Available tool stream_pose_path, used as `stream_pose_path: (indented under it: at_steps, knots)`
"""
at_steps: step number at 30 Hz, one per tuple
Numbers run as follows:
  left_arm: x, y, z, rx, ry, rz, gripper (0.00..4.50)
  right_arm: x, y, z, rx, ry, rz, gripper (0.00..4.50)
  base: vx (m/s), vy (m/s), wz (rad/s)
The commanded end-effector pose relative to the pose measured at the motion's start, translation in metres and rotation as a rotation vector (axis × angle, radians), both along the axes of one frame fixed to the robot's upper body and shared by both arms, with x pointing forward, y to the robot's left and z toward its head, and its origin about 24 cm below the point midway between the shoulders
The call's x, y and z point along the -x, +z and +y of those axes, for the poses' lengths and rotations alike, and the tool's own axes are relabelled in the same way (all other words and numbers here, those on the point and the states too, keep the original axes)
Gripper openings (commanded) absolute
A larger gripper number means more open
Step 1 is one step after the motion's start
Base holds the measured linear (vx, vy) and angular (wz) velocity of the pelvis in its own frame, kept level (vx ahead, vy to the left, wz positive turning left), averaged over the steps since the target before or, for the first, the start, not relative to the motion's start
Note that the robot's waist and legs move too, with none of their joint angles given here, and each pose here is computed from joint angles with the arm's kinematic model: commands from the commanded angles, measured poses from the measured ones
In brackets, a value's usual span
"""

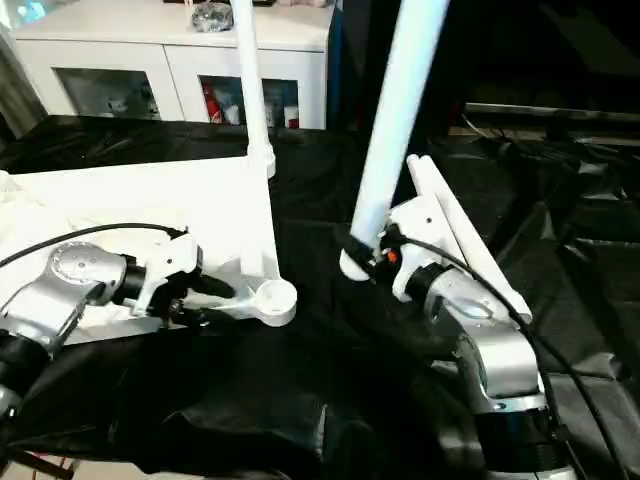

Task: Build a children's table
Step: Insert table leg to table base

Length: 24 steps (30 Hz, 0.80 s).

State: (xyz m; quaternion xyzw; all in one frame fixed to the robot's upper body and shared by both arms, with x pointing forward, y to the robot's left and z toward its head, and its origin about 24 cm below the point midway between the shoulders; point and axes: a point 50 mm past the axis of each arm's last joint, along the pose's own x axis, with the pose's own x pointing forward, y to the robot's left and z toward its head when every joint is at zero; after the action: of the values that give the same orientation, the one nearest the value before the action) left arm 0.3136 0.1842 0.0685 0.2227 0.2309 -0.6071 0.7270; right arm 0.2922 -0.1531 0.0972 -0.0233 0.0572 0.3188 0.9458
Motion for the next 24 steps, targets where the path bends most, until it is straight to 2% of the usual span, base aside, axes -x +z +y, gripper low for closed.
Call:
stream_pose_path:
  at_steps: [1, 5, 7, 12, 13, 18, 19, 22, 24]
  knots:
    - [-0.0026, 0.0018, 0.0031, -0.035, -0.018, -0.013, 1.96, -0.0003, 0.0060, 0.0017, 0.002, 0.016, -0.019, 1.90, 0.000, 0.000, 0.00]
    - [-0.0057, 0.0014, 0.0055, -0.055, -0.018, -0.020, 1.62, -0.0004, 0.0059, 0.0023, 0.006, 0.022, -0.019, 1.90, 0.000, 0.000, 0.00]
    - [-0.0072, -0.0002, 0.0067, -0.071, -0.024, -0.014, 1.27, -0.0005, 0.0058, 0.0027, 0.007, 0.025, -0.019, 1.90, 0.000, 0.000, 0.00]
    - [-0.0092, -0.0021, 0.0090, -0.087, -0.025, -0.011, 1.10, -0.0009, 0.0065, 0.0032, 0.008, 0.027, -0.021, 1.90, 0.000, 0.000, 0.00]
    - [-0.0092, -0.0018, 0.0093, -0.084, -0.025, -0.008, 0.85, -0.0009, 0.0065, 0.0031, 0.008, 0.027, -0.022, 1.90, 0.000, 0.000, 0.00]
    - [-0.0090, -0.0032, 0.0096, -0.084, -0.042, -0.006, 0.65, -0.0011, 0.0067, 0.0030, 0.005, 0.028, -0.021, 1.90, 0.000, 0.000, 0.00]
    - [-0.0089, -0.0038, 0.0097, -0.084, -0.043, -0.004, 0.42, -0.0013, 0.0068, 0.0030, 0.003, 0.028, -0.021, 1.90, 0.000, 0.000, 0.00]
    - [-0.0090, -0.0029, 0.0083, -0.051, -0.038, 0.000, 0.33, -0.0019, 0.0083, 0.0048, -0.020, 0.039, -0.017, 1.90, 0.000, 0.000, 0.00]
    - [-0.0079, 0.0015, 0.0030, 0.016, -0.052, 0.003, 0.08, -0.0023, 0.0091, 0.0082, -0.040, 0.061, -0.007, 1.90, 0.000, 0.000, 0.00]
